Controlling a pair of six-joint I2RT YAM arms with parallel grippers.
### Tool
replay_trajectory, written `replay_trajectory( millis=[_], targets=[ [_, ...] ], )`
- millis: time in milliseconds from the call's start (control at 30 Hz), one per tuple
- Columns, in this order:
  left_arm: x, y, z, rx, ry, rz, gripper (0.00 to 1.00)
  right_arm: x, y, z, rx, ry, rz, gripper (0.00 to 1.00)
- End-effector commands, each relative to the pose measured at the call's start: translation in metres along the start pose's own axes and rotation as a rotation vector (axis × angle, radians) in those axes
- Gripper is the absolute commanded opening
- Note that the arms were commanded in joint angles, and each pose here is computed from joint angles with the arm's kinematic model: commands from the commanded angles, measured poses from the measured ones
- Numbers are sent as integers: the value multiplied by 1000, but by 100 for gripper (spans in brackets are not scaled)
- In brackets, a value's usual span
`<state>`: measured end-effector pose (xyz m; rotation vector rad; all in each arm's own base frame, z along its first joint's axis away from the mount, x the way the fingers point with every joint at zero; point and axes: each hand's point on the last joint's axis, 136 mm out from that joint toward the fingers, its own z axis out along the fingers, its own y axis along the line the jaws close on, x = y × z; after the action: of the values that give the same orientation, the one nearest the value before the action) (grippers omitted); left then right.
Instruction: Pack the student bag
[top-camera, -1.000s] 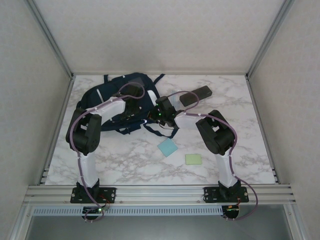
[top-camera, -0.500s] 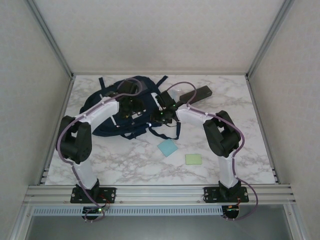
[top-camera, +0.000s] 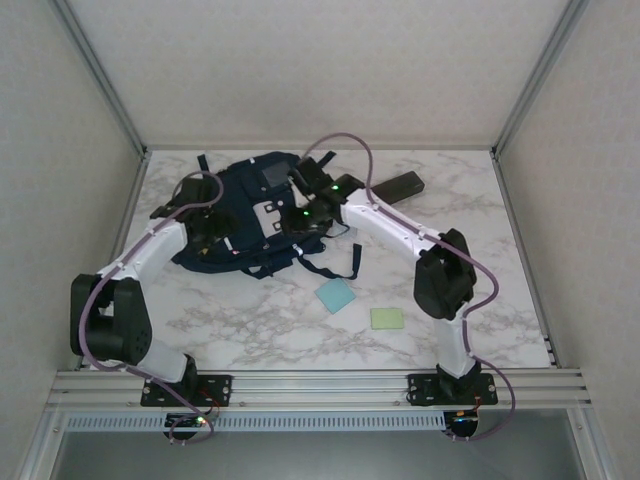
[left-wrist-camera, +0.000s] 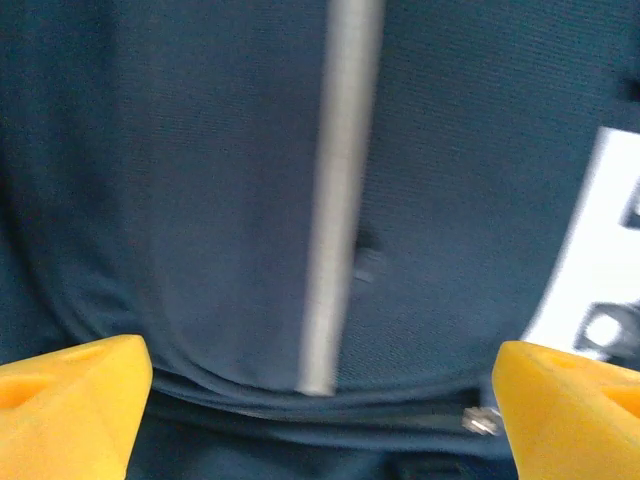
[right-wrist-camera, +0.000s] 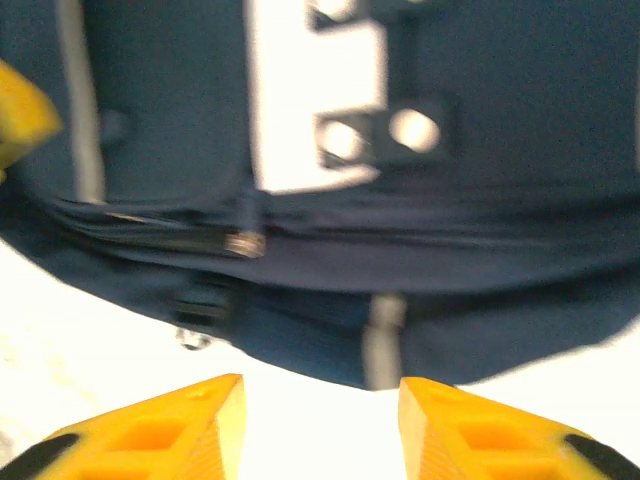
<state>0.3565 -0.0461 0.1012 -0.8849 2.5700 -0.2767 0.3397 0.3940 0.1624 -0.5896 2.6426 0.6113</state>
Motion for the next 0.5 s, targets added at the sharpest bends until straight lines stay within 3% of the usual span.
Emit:
replay_trajectory(
  millis=[0, 233, 467],
  targets=[
    [-7, 19, 10, -3, -12, -78, 88, 10, 21, 36, 14, 64, -69, 37],
    [-14, 26, 35, 7, -12, -140, 82, -1, 43, 85, 4, 41, -81, 30],
    [-4, 25, 57, 27, 30, -170, 51, 8, 10, 122, 159, 40, -47, 28]
  ],
)
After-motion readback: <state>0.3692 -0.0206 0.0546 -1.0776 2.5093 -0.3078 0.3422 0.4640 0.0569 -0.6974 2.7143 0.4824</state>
